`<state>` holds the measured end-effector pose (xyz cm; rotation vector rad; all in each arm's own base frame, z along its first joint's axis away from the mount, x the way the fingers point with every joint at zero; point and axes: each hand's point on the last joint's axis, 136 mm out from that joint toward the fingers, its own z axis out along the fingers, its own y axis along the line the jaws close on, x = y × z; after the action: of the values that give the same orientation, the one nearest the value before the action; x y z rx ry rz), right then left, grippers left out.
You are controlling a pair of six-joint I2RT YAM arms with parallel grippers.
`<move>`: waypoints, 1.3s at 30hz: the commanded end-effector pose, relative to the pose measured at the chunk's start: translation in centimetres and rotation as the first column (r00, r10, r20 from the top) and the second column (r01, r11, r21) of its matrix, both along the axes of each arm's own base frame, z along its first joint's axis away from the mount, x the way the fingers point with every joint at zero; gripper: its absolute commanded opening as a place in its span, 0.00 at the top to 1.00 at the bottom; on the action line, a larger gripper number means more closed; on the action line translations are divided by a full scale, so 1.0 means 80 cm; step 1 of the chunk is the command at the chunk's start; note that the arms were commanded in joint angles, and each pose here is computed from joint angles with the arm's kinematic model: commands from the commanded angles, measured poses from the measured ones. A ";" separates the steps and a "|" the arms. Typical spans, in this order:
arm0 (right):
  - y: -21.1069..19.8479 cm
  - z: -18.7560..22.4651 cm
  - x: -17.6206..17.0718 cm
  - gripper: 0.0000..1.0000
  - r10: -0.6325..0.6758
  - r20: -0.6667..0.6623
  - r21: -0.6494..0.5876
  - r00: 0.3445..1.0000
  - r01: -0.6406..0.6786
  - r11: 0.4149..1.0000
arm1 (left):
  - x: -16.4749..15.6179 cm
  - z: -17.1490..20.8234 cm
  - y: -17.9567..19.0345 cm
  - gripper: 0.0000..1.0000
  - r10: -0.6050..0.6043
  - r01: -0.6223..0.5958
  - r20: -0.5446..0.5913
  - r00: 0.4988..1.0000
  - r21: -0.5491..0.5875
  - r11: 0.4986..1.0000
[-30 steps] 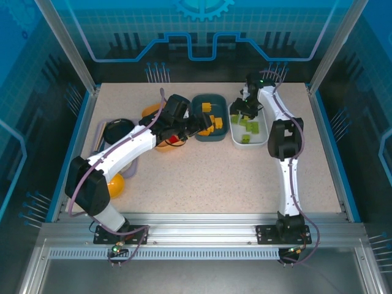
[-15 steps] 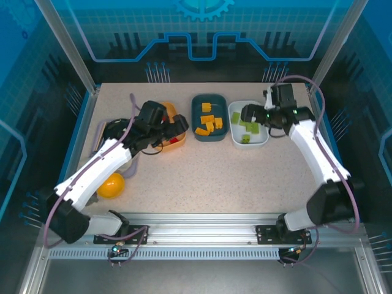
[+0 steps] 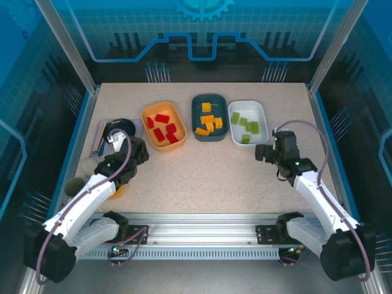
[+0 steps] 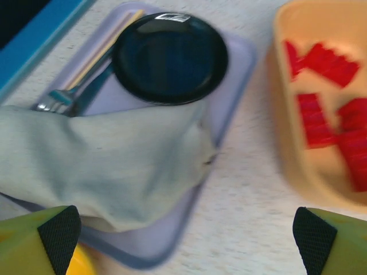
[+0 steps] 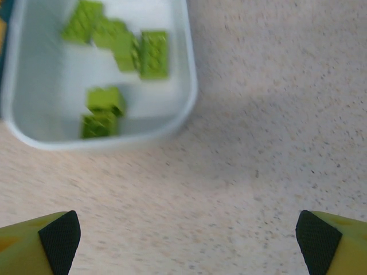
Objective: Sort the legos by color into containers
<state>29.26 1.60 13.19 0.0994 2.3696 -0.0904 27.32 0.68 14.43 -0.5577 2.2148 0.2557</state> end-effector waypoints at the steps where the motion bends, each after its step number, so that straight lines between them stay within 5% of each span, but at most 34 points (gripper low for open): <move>1: -0.009 0.000 0.019 0.00 0.034 0.095 -0.110 0.995 -0.024 0.994 | 0.014 -0.002 0.021 0.01 -0.058 0.052 0.036 0.998 0.161 0.986; 8: -0.005 -0.045 0.039 0.00 0.048 0.134 -0.111 0.990 -0.033 0.993 | 0.022 -0.063 0.028 0.01 -0.107 0.105 0.009 0.994 0.095 0.990; 24: 0.005 -0.032 0.146 0.00 0.143 0.280 -0.110 0.949 -0.117 0.987 | 0.146 -0.058 0.059 0.01 -0.183 0.196 0.195 0.964 -0.051 0.979; 34: 0.004 -0.037 0.129 0.00 0.166 0.378 -0.059 0.911 -0.155 0.986 | 0.117 -0.032 0.034 0.01 -0.284 0.299 0.355 0.891 0.013 0.954; 39: 0.009 -0.046 0.131 0.00 0.188 0.392 -0.080 0.901 -0.170 0.982 | 0.117 -0.035 0.039 0.01 -0.290 0.291 0.319 0.902 0.044 0.956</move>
<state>38.24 2.10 7.21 -0.0937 2.0611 -0.0310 35.74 4.03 9.85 -0.3061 1.9970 -0.0170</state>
